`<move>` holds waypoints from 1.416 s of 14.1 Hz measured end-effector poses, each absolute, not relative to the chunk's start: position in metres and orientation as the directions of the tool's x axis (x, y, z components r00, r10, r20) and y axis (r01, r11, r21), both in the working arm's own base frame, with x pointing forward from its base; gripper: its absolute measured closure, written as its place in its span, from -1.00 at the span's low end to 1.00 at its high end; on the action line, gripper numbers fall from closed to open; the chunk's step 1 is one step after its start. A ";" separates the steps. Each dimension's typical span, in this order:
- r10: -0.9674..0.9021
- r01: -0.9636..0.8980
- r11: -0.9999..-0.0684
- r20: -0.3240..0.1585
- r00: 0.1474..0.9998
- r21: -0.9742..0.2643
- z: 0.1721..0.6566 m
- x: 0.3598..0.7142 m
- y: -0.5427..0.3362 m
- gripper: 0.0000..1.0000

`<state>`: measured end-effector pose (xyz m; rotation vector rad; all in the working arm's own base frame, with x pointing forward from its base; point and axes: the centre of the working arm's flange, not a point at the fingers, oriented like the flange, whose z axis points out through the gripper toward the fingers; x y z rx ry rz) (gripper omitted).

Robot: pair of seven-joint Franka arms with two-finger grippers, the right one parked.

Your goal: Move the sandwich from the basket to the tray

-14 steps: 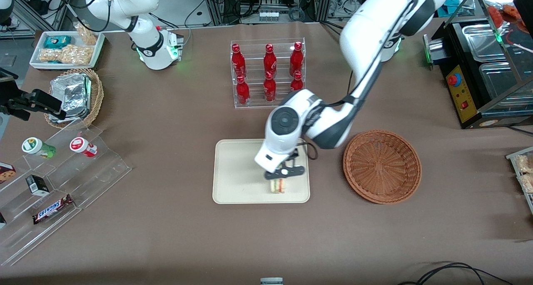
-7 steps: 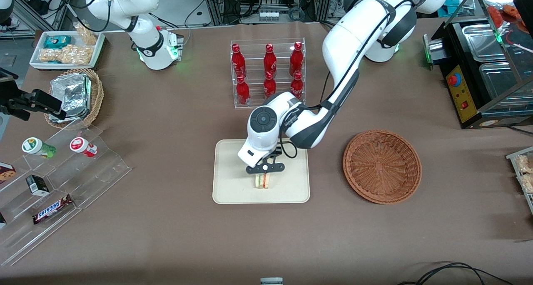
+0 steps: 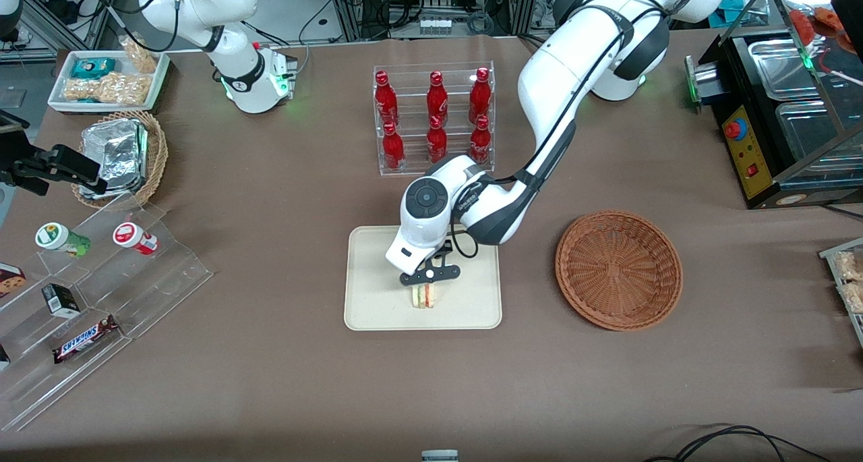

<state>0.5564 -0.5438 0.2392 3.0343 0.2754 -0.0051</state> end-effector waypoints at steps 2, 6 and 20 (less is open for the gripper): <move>0.191 0.190 -0.976 -0.001 0.981 0.108 0.256 0.561 -0.545 0.15; 0.202 0.202 -0.979 0.000 0.979 0.040 0.371 0.559 -0.525 -0.60; 0.270 0.256 -0.962 -0.183 0.945 -0.095 0.528 0.599 -0.231 -1.00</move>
